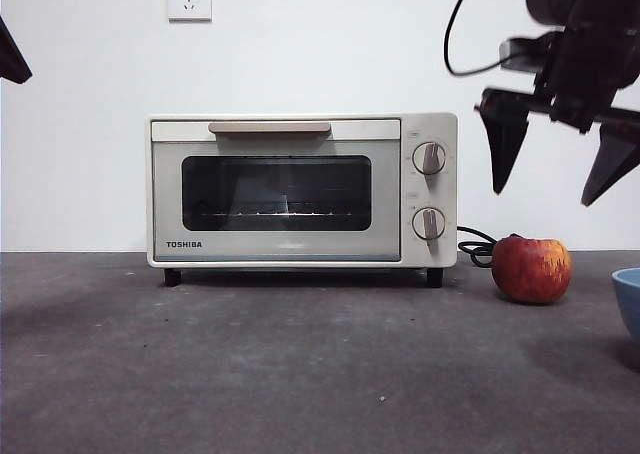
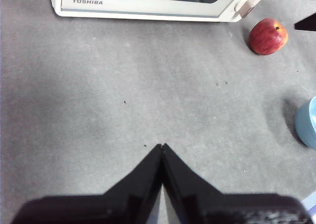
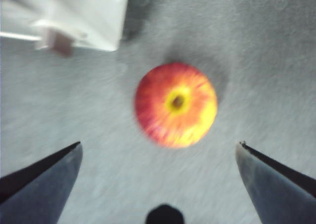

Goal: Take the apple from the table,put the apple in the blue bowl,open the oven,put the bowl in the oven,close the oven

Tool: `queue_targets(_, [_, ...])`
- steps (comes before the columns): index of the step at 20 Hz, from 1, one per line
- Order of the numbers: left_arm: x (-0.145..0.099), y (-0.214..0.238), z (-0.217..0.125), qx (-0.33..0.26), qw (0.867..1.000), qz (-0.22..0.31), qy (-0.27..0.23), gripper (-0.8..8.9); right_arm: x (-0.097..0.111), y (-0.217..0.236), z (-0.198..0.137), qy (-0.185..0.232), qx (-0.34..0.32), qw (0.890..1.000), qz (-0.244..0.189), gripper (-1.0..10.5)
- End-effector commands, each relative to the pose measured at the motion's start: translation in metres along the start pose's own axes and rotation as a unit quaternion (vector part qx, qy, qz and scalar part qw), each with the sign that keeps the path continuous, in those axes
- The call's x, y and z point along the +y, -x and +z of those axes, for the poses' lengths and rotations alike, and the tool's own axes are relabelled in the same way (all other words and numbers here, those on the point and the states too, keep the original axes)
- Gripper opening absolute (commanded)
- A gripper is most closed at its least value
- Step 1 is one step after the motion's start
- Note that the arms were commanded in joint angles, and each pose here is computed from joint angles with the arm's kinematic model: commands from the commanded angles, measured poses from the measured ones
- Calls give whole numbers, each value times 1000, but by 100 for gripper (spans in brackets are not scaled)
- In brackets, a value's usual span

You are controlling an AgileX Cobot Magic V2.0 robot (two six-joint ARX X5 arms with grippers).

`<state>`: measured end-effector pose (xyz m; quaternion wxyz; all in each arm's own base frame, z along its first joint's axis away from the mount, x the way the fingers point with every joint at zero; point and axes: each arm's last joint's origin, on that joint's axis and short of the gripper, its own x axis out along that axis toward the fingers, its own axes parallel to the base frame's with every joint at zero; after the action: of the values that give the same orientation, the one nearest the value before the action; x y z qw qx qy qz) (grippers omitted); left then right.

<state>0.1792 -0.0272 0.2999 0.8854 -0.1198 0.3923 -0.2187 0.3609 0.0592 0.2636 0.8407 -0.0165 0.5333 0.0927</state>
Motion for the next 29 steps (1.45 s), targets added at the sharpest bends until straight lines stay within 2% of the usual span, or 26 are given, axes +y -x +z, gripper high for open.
queue_targets(1, [1, -3, 1, 3, 1000, 0, -8, -5, -2, -18, 4, 17, 15, 1000, -9, 791])
queue_targets(9, [3, -8, 2, 15, 1000, 1, -2, -5, -6, -77, 4, 18, 52, 998, -4, 782])
queue_targets(10, [3, -8, 2, 15, 1000, 1, -2, -5, -6, -80, 4, 18, 55, 998, -3, 744])
queue_targets(12, [3, -8, 1, 16, 1000, 1, -1, -5, -6, -82, 3, 16, 57, 998, -5, 483])
queue_targets(14, [3, -8, 1, 17, 1000, 1, -1, -5, -6, -82, 3, 12, 57, 998, -6, 46])
queue_targets(15, [3, -8, 1, 18, 1000, 0, -2, -5, -6, -82, 3, 12, 58, 998, -6, -6])
queue_targets(22, [3, -8, 0, 22, 1000, 1, 0, -5, -5, -64, 2, 17, 59, 998, 4, -8])
queue_targets(29, [3, -8, -1, 29, 1000, 1, 0, -5, 3, 44, -13, 35, 17, 999, 3, -8])
